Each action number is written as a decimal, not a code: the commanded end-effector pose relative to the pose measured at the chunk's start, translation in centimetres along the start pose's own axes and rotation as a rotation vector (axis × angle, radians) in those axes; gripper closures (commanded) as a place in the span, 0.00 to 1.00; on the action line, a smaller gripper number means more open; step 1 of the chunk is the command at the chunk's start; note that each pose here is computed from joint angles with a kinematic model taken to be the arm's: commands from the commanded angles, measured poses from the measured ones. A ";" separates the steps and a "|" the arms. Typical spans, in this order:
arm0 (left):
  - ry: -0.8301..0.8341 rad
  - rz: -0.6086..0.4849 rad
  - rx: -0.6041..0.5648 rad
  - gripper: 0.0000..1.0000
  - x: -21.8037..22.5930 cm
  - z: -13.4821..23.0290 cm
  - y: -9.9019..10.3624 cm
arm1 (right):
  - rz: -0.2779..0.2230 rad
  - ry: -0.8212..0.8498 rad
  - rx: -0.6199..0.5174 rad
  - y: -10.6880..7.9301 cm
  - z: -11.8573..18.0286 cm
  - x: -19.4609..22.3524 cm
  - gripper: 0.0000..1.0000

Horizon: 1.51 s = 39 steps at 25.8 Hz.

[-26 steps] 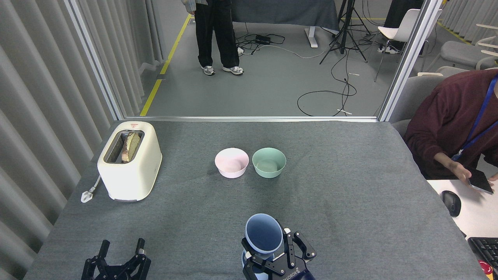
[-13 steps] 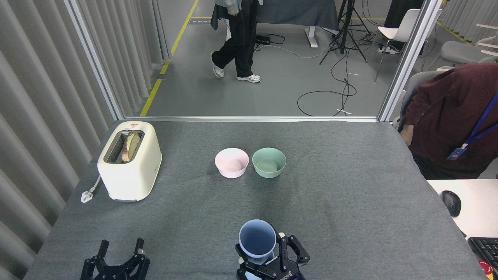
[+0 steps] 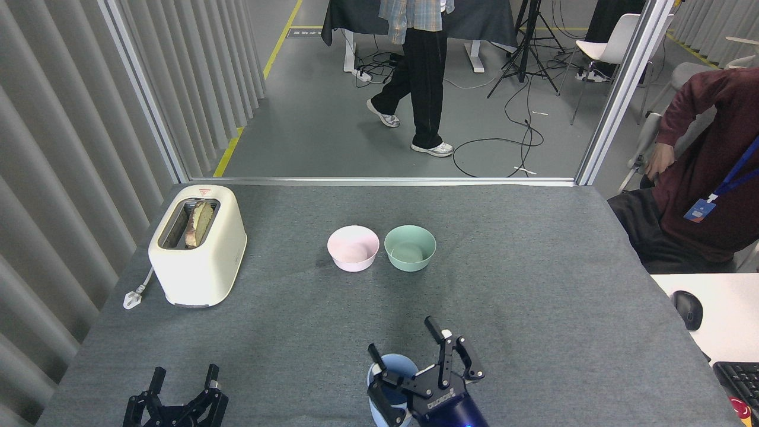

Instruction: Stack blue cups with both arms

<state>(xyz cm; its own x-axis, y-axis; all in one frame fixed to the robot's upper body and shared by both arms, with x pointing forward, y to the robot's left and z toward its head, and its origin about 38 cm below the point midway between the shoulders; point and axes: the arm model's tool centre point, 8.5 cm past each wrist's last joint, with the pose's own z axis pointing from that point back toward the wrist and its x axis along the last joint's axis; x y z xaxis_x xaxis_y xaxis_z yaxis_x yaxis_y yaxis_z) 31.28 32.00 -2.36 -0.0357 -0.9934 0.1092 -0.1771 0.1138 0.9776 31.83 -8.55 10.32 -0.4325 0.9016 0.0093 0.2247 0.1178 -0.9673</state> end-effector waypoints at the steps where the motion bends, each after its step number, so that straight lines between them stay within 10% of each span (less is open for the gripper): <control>1: 0.001 0.001 0.000 0.00 0.0 0.0 0.0 | 0.075 0.211 -0.082 -1.6 -0.1 -6.9 0.00; 7: 0.001 0.003 0.000 0.00 0.0 0.0 0.0 | 0.081 0.473 0.061 3.3 13.3 -16.7 0.00; 13: -0.005 0.004 0.013 0.00 0.2 -0.2 0.4 | 0.088 0.595 0.197 5.6 20.9 -17.7 0.00; 39: -0.113 -0.067 -0.177 0.00 -1.5 3.8 0.4 | 0.087 0.474 0.258 7.7 19.3 -14.6 0.00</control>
<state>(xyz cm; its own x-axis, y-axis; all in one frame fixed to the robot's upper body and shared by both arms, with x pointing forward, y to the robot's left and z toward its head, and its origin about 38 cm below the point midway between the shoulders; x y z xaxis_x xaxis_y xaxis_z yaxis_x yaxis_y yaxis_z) 27.75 33.19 -2.95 -0.1514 -0.9879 0.0347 -0.0063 0.0361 0.9993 22.83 -29.56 -2.10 0.0581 0.9983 -0.0071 -0.0031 -0.0069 -1.0000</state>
